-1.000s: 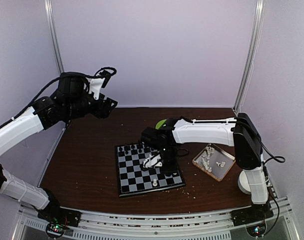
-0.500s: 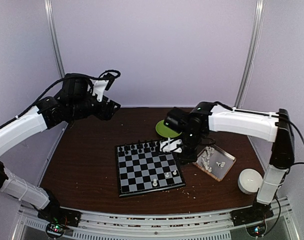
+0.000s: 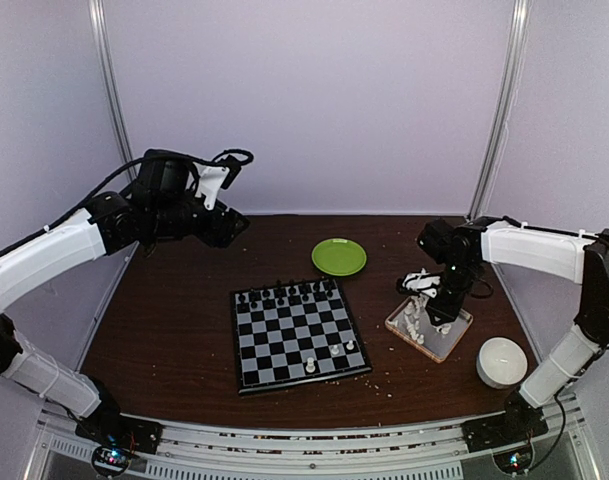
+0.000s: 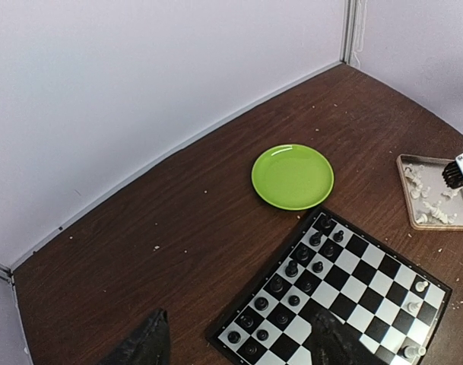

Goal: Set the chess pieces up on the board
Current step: Pick up the pawn from the storage box.

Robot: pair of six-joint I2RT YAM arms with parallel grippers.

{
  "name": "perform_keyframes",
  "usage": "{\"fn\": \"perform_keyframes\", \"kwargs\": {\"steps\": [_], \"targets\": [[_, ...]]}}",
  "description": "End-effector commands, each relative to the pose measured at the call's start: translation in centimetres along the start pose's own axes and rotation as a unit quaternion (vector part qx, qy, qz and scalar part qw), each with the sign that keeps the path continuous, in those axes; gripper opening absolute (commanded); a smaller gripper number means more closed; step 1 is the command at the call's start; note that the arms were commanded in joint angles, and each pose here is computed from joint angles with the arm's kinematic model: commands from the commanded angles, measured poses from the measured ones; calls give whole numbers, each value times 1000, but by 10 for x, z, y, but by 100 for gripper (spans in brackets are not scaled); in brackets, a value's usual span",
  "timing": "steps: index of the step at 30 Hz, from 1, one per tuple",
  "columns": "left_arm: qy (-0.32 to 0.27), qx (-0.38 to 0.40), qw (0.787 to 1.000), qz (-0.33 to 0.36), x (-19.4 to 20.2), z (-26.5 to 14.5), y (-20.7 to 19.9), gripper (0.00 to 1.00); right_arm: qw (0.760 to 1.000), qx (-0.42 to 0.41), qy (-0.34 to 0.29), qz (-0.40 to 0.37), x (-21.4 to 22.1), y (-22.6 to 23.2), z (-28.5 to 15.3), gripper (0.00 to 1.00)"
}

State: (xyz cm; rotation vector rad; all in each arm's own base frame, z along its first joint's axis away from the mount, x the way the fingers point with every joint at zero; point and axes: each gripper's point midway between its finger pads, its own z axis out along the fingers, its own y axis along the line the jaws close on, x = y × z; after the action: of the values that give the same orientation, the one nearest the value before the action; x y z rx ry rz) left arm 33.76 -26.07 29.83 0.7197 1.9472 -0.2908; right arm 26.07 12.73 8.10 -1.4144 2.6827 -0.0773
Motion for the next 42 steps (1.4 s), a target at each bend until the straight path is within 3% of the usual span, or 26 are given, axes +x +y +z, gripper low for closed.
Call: {"fn": "perform_keyframes", "kwargs": {"steps": [1,21,29,42], "targets": [[-21,7,1000,-9,-16,-2,0,64,999,26,1,19,-1,-12,9,23],[-15,13,1000,-9,-14,1,-2,64,998,0,25,55,22,-26,34,25],[-10,12,1000,-8,-12,4,-2,64,998,-17,38,56,17,-26,49,33],[-7,14,1000,-7,-11,6,-4,64,997,-31,46,62,11,-26,60,32]]}}
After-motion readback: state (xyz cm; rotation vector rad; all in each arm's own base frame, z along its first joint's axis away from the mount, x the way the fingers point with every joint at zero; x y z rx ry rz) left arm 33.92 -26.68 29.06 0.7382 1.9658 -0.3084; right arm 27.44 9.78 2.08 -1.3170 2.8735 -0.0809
